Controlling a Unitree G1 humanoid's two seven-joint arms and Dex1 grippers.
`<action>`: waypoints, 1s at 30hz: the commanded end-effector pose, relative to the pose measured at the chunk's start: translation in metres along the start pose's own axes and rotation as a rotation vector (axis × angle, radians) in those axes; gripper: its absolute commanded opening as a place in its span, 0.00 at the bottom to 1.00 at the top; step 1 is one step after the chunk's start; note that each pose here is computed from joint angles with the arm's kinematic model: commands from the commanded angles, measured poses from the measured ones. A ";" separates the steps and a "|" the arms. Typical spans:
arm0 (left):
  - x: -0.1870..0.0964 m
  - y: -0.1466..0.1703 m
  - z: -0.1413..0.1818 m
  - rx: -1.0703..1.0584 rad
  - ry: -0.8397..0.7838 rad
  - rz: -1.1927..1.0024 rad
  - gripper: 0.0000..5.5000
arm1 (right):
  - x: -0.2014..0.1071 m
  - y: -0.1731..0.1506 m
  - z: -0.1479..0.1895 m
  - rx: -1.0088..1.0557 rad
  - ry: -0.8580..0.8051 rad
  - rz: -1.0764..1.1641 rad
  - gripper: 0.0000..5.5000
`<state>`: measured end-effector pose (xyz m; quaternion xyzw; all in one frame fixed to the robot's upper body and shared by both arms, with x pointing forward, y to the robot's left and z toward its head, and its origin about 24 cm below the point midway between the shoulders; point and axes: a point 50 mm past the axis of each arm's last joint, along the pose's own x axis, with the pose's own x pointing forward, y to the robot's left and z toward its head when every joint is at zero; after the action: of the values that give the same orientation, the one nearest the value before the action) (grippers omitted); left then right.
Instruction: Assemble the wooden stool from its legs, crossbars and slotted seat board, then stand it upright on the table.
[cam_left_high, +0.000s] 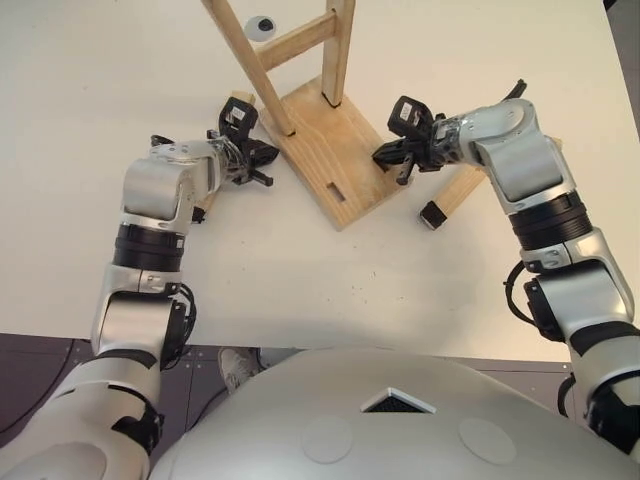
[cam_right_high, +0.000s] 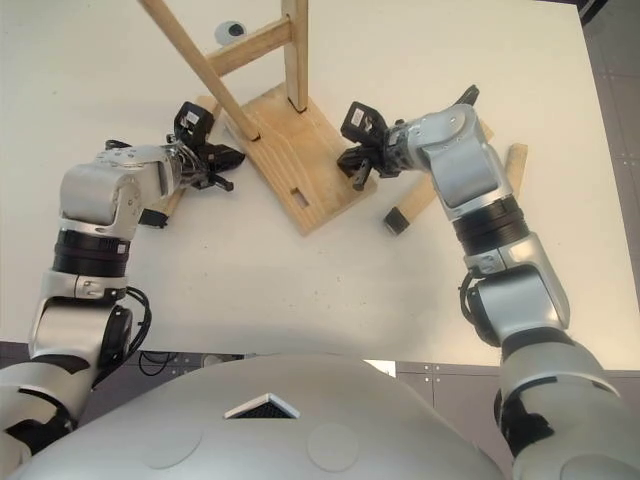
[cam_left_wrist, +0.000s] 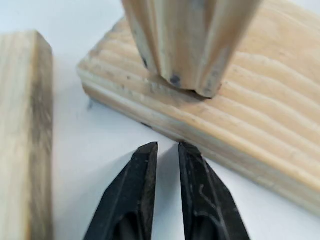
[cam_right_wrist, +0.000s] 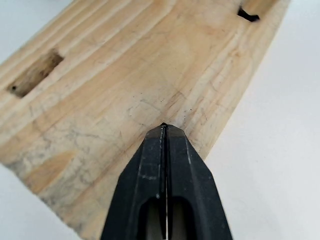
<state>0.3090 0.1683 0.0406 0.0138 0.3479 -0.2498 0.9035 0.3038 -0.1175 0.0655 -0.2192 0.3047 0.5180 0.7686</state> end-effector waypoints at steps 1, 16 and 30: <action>0.024 -0.013 0.027 -0.038 -0.115 -0.055 0.13 | 0.027 0.024 0.001 0.063 -0.009 0.111 0.00; -0.016 0.038 0.043 -0.221 -0.441 -0.010 0.12 | -0.048 -0.021 0.042 0.521 -0.506 -0.059 0.16; -0.064 0.019 0.026 -0.242 -0.535 0.113 0.12 | -0.135 -0.055 -0.037 0.555 -0.251 -0.788 0.03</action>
<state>0.3017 0.2048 0.1050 -0.1309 0.1190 -0.1740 0.9687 0.3035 -0.2464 0.1220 0.0093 0.2367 0.1148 0.9647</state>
